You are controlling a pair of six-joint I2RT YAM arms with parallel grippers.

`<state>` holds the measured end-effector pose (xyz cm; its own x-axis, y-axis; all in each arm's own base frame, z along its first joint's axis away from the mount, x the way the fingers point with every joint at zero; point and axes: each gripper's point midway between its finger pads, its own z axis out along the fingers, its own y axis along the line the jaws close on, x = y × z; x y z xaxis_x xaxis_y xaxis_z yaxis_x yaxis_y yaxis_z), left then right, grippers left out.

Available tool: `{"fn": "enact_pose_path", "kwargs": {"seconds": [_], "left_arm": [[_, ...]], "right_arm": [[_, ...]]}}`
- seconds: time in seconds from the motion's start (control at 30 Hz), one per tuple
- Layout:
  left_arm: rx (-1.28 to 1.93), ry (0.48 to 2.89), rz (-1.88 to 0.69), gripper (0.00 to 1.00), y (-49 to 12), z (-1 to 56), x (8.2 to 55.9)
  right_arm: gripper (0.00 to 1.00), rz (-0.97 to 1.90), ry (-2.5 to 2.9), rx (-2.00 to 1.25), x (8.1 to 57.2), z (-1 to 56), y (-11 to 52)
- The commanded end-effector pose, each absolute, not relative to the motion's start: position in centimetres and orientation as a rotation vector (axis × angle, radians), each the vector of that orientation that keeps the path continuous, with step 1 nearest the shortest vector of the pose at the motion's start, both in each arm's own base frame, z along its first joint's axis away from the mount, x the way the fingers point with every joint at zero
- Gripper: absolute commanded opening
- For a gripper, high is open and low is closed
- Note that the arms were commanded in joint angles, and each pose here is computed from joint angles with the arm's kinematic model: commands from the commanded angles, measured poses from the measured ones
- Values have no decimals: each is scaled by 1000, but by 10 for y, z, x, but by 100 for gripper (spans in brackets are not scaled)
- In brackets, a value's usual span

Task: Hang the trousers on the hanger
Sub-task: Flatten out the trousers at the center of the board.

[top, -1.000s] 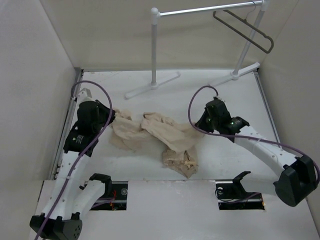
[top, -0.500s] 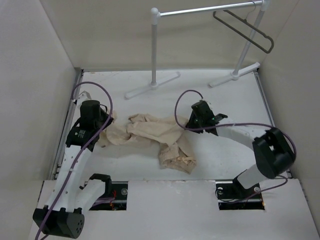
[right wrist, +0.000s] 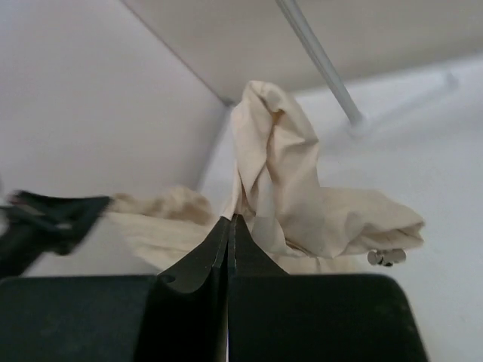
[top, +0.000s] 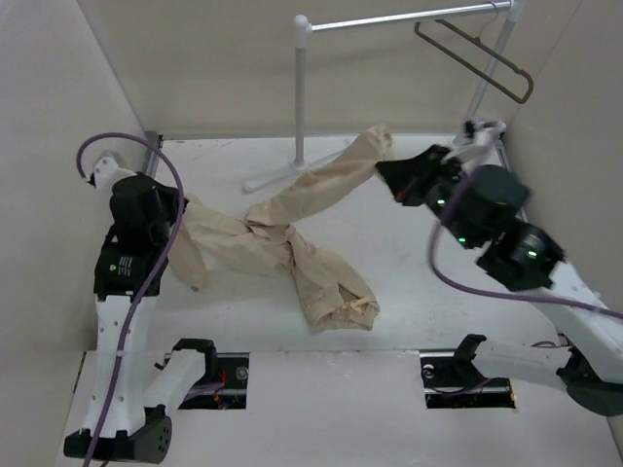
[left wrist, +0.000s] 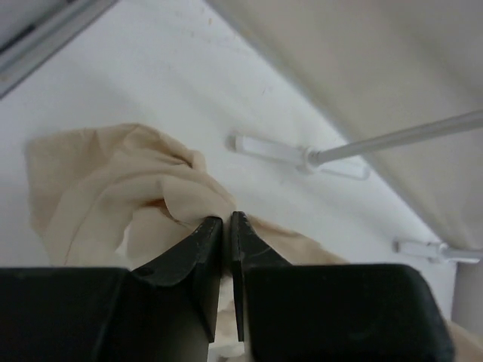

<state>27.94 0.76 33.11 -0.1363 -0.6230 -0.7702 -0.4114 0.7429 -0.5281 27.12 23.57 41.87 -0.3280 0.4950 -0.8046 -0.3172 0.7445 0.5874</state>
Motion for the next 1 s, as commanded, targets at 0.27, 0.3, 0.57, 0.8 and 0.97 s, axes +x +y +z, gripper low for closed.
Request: {"fn": "enact_pose_path", "kwargs": {"seconds": [0.27,0.3,0.57,0.8,0.97], "left_arm": [[-929,1767,-90,9,39,277,226],[-933,1783,-85,9,39,270,224],[-986,1854,66,15,56,250,196],[-965,1731,211,56,83,296,207],[-825,1858,38,55,36,294,251]], "right_arm": [[0,730,1548,201,290,504,200],[0,733,1557,179,298,504,212],[57,1093,1584,-123,345,524,426],[72,916,1833,-141,309,414,356],[18,813,2027,59,270,298,259]]}}
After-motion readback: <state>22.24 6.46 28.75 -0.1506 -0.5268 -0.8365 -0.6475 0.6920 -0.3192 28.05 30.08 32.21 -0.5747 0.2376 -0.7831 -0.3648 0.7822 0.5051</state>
